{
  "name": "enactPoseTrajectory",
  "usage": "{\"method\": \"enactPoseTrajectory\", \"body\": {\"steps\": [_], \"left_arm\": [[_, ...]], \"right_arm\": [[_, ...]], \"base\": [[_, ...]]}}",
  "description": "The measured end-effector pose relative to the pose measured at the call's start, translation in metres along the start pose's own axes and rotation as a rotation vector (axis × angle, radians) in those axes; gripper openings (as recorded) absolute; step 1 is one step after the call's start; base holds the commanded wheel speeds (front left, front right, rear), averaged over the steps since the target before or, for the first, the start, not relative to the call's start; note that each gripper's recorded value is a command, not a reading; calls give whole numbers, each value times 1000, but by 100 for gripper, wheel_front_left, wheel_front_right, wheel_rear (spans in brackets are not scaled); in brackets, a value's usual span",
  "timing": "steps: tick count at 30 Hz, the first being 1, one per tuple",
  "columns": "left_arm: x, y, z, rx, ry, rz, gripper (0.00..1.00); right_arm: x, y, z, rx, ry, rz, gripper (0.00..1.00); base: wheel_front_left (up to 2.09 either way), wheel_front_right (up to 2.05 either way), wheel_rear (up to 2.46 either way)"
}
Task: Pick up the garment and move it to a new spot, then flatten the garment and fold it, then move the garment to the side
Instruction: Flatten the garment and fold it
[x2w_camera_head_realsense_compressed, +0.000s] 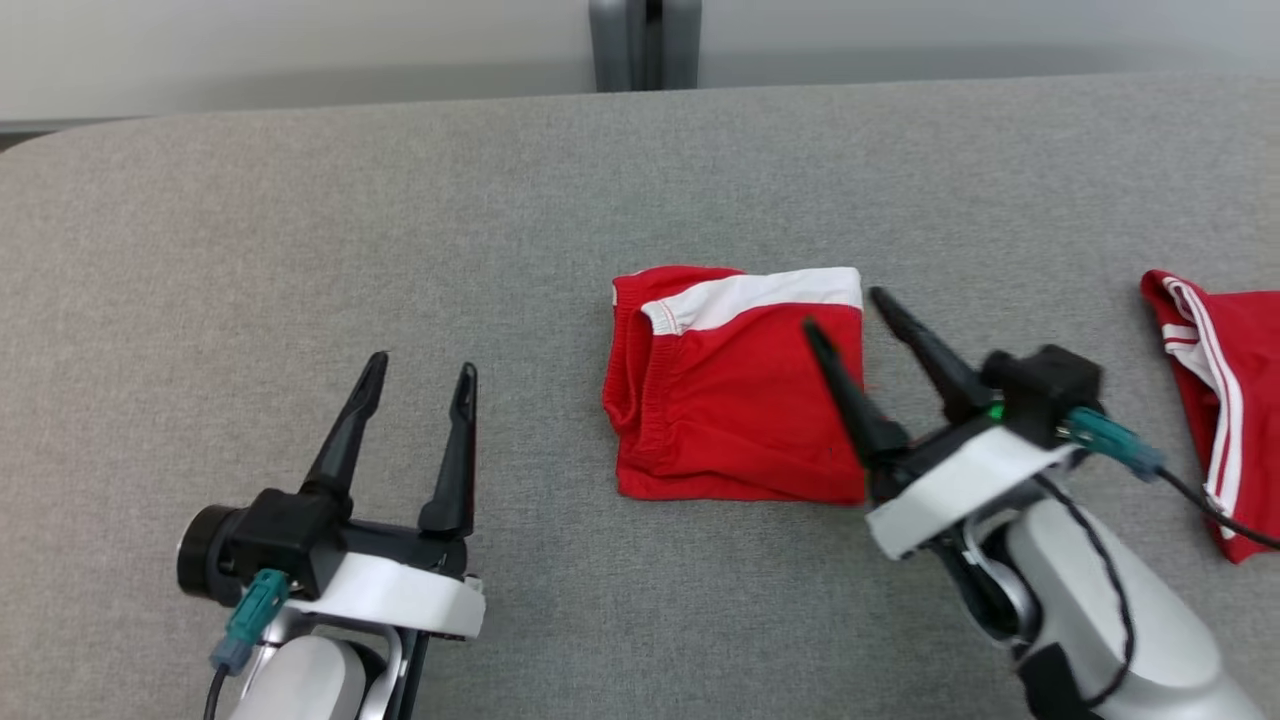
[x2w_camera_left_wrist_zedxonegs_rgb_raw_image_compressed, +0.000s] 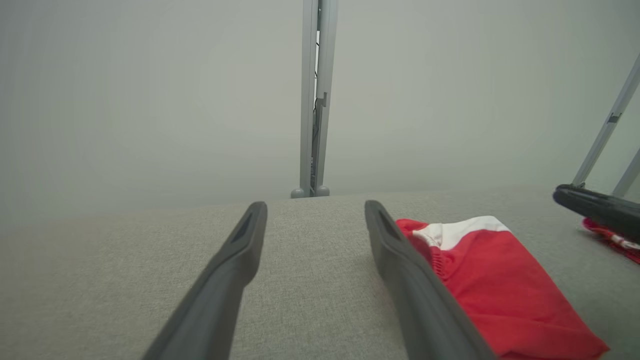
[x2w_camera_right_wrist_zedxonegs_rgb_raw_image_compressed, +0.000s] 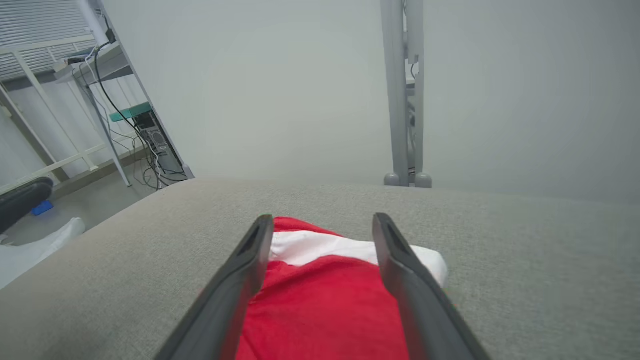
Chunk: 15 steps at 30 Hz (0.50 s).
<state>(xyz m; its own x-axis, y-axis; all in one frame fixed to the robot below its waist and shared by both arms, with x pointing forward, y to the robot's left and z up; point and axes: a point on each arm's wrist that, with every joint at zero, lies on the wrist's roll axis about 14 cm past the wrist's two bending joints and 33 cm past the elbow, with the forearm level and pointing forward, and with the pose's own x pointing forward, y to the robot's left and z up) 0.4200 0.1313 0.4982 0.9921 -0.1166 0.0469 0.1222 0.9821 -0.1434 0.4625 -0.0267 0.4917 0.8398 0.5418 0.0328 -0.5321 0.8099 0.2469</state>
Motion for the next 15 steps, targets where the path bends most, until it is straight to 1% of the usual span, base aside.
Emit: {"method": "enactPoseTrajectory", "body": {"steps": [6, 9, 11, 15], "left_arm": [[-3, 8, 10, 23, -22, 29, 100], [-7, 11, 12, 23, -20, 45, 100], [-10, 14, 13, 25, -20, 57, 100], [-15, 20, 16, 32, -15, 74, 100]], "right_arm": [[-45, -53, 31, -54, -95, -191, 100], [-69, -72, 38, -77, -105, -274, 100], [-83, -80, 40, -94, -96, -320, 100], [-107, -84, 37, -98, -77, -376, 100]], "base": [[0, 0, 0], [0, 0, 0], [0, 0, 0], [0, 0, 0]]}}
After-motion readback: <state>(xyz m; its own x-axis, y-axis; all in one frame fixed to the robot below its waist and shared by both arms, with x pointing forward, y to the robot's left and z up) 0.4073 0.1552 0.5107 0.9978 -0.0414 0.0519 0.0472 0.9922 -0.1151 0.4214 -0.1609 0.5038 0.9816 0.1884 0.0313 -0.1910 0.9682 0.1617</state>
